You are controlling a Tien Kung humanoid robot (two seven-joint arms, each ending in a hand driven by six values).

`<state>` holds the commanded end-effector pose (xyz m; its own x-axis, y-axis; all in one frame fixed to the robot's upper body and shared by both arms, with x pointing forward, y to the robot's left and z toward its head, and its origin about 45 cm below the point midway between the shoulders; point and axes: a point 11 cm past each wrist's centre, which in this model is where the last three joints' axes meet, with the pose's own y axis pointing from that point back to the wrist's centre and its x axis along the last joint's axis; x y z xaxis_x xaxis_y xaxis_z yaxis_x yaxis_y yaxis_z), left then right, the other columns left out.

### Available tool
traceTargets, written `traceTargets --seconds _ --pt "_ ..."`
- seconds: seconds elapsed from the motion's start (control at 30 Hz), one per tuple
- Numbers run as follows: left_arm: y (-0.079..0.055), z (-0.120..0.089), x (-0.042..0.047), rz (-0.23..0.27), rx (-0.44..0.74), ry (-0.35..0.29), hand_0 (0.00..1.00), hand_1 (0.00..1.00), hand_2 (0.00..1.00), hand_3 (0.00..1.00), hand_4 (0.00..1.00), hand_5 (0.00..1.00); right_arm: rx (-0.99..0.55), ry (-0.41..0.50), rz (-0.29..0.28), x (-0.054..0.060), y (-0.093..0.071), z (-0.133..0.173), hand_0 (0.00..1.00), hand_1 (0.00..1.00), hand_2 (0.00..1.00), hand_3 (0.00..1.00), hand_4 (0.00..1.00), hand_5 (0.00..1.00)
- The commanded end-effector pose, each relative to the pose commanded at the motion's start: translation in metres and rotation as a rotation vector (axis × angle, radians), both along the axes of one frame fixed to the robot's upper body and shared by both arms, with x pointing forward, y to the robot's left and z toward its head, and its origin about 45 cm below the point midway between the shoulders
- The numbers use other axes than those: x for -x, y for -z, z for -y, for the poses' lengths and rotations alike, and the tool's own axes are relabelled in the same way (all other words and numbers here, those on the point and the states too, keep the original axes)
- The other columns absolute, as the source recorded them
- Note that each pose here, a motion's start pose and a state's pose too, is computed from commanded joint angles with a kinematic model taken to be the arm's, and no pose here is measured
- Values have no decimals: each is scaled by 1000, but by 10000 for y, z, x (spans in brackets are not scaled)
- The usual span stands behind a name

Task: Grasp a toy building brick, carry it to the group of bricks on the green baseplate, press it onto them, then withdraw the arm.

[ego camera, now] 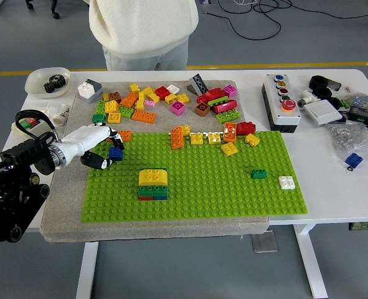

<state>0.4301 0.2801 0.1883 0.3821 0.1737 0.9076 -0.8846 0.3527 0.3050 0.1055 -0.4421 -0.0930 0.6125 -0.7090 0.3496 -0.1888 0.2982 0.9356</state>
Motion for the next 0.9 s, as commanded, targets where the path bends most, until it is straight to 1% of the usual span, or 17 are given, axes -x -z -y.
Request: traceTargets --seconds 0.13,0.17,0.4,0.77,0.9 --pt "-24 -9 -5 10 4 -4 998 731 465 488 693 2 1 2 0 3 -1 4 747 648 728 634 896 478" --pt "-32 -12 -6 11 6 -5 998 722 460 486 778 2 1 2 0 4 -1 6 748 648 728 634 896 477" --pt "-83 2 -7 8 9 -1 998 722 461 487 790 2 1 5 1 3 -2 8 748 648 728 633 896 478" --pt "-77 -4 5 -4 8 -1 998 723 467 495 792 2 0 7 -2 21 4 2 748 648 728 633 895 479" --pt "-103 -12 3 -3 9 -2 998 723 467 495 792 2 -2 8 -3 22 6 -2 748 648 728 633 895 479"
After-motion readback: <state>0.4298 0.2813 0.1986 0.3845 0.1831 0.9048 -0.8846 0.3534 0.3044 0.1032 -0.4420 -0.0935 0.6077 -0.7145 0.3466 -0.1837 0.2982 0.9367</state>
